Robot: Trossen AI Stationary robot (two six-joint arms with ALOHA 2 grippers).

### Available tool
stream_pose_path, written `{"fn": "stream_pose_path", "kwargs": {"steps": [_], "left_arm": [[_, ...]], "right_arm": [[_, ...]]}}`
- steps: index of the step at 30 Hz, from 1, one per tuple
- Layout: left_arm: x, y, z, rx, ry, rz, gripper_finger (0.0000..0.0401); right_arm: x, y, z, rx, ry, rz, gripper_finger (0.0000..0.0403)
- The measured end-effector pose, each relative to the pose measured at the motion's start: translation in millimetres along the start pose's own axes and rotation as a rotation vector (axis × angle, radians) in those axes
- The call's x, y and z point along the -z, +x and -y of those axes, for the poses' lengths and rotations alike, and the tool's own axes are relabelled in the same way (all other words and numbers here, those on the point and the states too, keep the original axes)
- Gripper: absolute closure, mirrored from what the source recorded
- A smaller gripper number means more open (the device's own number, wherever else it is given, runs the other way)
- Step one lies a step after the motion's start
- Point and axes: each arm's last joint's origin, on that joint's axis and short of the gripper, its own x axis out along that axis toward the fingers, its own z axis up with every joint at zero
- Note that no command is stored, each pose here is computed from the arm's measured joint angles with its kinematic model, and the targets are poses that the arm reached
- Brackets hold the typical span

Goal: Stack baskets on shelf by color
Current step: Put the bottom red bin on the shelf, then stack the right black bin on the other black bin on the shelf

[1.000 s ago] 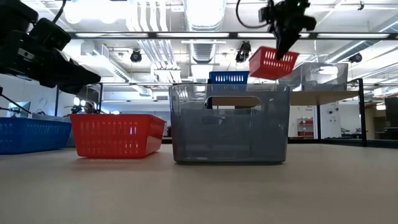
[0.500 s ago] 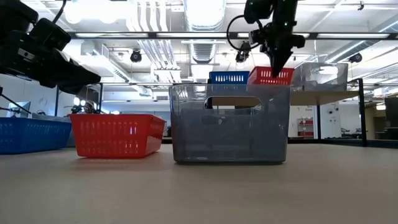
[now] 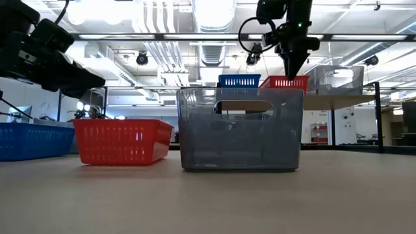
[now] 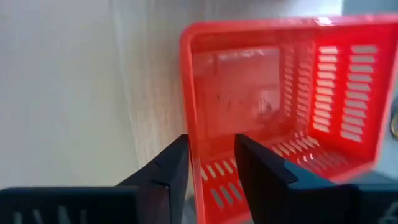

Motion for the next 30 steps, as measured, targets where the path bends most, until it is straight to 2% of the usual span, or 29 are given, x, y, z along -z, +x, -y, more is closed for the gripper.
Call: {"fn": "stream_pose_path", "kwargs": {"steps": [5, 9, 12, 16, 23, 27, 30], "left_arm": [[0, 0, 0, 0.000, 0.000, 0.000, 0.0379], [0, 0, 0, 0.000, 0.000, 0.000, 0.0379], [0, 0, 0, 0.000, 0.000, 0.000, 0.0379], [0, 0, 0, 0.000, 0.000, 0.000, 0.0379], [0, 0, 0, 0.000, 0.000, 0.000, 0.0379], [0, 0, 0, 0.000, 0.000, 0.000, 0.0379], [0, 0, 0, 0.000, 0.000, 0.000, 0.0379]], "right_arm": [[7, -17, -4, 0.007, 0.103, 0.020, 0.0272], [7, -34, -26, -0.016, 0.159, 0.094, 0.0282], [4, -43, -57, -0.043, 0.169, 0.167, 0.0293], [-2, -45, -111, -0.100, 0.132, 0.320, 0.0307], [-5, -22, -210, -0.271, 0.059, 0.602, 0.0331], [-8, -11, -252, -0.383, 0.053, 0.760, 0.0340], [-13, -10, -272, -0.436, 0.043, 0.831, 0.0344]]}}
